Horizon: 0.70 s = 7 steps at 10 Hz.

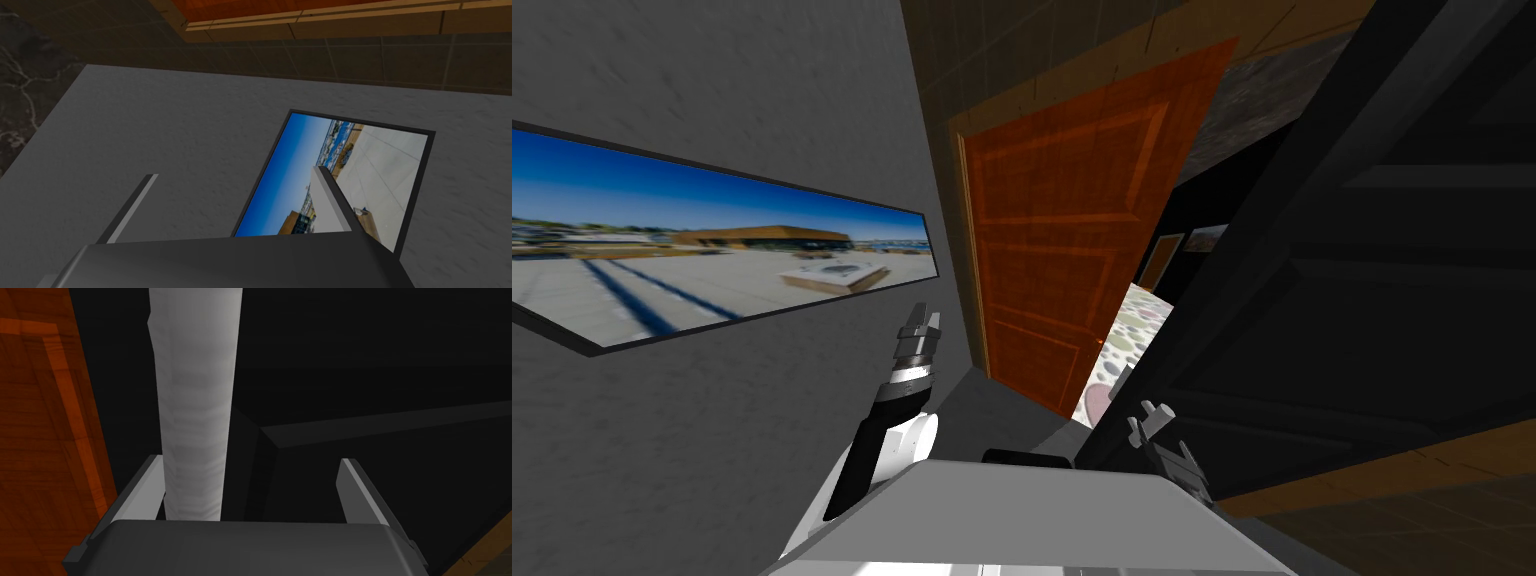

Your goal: Pull the door open

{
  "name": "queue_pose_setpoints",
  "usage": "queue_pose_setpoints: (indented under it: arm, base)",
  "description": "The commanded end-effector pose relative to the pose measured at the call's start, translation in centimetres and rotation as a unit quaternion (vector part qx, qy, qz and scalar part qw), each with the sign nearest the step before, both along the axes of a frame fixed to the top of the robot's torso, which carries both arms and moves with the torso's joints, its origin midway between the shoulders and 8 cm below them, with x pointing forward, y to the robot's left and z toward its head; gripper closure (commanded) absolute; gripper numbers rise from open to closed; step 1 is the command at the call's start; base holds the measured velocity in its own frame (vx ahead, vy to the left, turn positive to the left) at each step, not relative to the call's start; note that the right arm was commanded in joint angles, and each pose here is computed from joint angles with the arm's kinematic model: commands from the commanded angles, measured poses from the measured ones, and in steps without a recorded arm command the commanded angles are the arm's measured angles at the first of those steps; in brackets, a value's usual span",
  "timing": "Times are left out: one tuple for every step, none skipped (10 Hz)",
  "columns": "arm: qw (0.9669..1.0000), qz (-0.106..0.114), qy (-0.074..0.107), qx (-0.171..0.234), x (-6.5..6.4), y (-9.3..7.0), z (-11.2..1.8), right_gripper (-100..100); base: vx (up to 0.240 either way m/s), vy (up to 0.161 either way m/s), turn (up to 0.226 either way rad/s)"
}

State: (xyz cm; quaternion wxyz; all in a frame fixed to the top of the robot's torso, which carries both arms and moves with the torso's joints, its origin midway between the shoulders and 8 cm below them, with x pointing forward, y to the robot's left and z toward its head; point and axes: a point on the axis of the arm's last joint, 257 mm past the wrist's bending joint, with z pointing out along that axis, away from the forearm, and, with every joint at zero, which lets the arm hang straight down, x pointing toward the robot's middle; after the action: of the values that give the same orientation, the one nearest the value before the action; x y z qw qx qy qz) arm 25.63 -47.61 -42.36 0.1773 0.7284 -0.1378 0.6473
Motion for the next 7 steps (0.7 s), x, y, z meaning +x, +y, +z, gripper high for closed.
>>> queue_pose_setpoints:
  arm:
    - [0.9995,-0.020,0.022,-0.009,-1.80,-2.34,-0.76,100]
    - [0.9994,-0.022,0.025,-0.010,-2.06,-2.57,-0.85,100]
    - [0.9994,-0.022,0.025,-0.010,-2.06,-2.57,-0.85,100]
    - [0.9993,-0.025,0.027,-0.011,-2.32,-2.80,-0.94,100]
    - [0.9993,-0.025,0.027,-0.011,-2.32,-2.80,-0.94,100]
    - [0.9993,-0.025,0.027,-0.011,-2.32,-2.80,-0.94,100]
    - [0.9993,-0.025,0.027,-0.011,-2.32,-2.80,-0.94,100]
  base:
    - [-0.054,0.011,-0.023]
    - [-0.045,0.011,0.020]
    - [-0.035,-0.008,-0.021]
    - [-0.031,0.007,-0.012]
    - [-0.018,0.018,0.023]
    - [-0.017,0.000,-0.012]
    - [-0.006,-0.003,0.012]
